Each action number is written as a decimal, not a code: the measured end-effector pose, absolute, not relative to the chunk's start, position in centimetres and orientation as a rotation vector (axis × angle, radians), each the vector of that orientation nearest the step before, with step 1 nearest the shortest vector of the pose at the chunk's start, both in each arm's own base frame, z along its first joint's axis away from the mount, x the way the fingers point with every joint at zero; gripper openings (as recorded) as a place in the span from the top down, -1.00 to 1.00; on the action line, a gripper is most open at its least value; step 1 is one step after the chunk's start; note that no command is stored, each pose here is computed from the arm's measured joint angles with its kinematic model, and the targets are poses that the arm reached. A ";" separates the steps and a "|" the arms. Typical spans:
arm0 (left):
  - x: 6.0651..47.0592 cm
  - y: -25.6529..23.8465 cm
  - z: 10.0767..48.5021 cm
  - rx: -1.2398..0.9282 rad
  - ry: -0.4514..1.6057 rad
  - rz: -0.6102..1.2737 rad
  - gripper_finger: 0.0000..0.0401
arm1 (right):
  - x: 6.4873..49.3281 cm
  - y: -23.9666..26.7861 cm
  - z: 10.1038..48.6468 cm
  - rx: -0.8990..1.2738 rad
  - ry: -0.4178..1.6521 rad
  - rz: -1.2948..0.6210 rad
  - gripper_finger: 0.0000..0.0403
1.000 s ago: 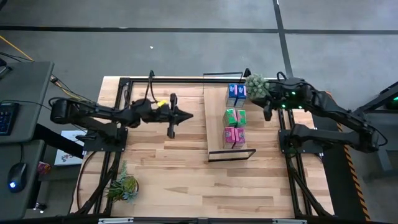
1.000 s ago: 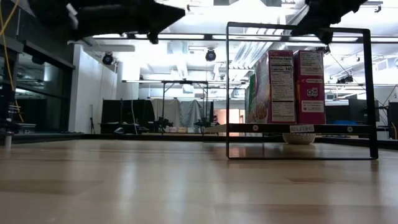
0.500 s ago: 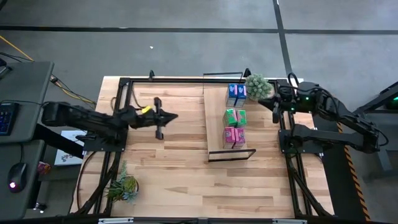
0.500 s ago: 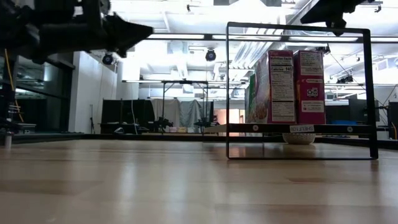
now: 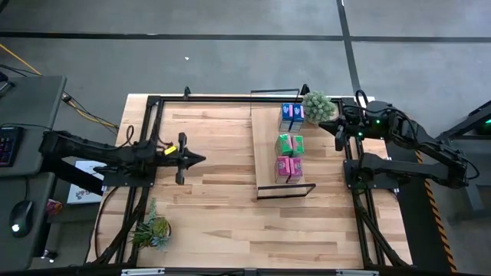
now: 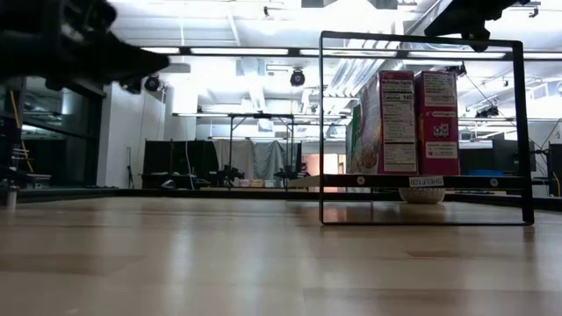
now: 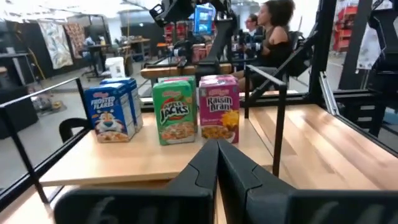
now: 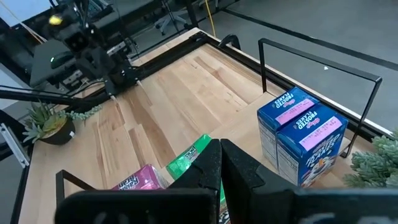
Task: Stack cereal on shelf
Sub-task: Return to Home Position
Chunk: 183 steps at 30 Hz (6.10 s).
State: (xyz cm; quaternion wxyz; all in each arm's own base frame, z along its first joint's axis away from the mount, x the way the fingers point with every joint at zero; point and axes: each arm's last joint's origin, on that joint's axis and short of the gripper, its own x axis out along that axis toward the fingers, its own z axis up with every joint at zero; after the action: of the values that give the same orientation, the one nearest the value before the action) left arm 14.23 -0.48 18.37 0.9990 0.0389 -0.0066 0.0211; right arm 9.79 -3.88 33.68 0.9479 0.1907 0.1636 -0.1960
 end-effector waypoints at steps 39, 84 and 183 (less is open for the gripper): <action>10.0 -0.6 16.7 -0.075 0.014 -0.160 1.00 | 5.3 -1.4 26.4 0.280 0.101 -0.146 1.00; 10.0 -0.6 16.7 -0.128 0.018 -0.159 1.00 | 9.8 1.3 17.0 0.078 -0.039 -0.049 1.00; 10.0 -0.6 16.7 -0.128 0.018 -0.159 1.00 | 10.0 0.3 16.5 0.104 0.013 0.021 1.00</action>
State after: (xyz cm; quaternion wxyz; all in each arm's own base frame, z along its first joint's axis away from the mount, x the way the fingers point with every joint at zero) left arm 10.01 -0.60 16.68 0.9948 -0.0640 0.0091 -0.0792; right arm 9.96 0.29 16.51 0.9986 0.0522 0.0066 0.0107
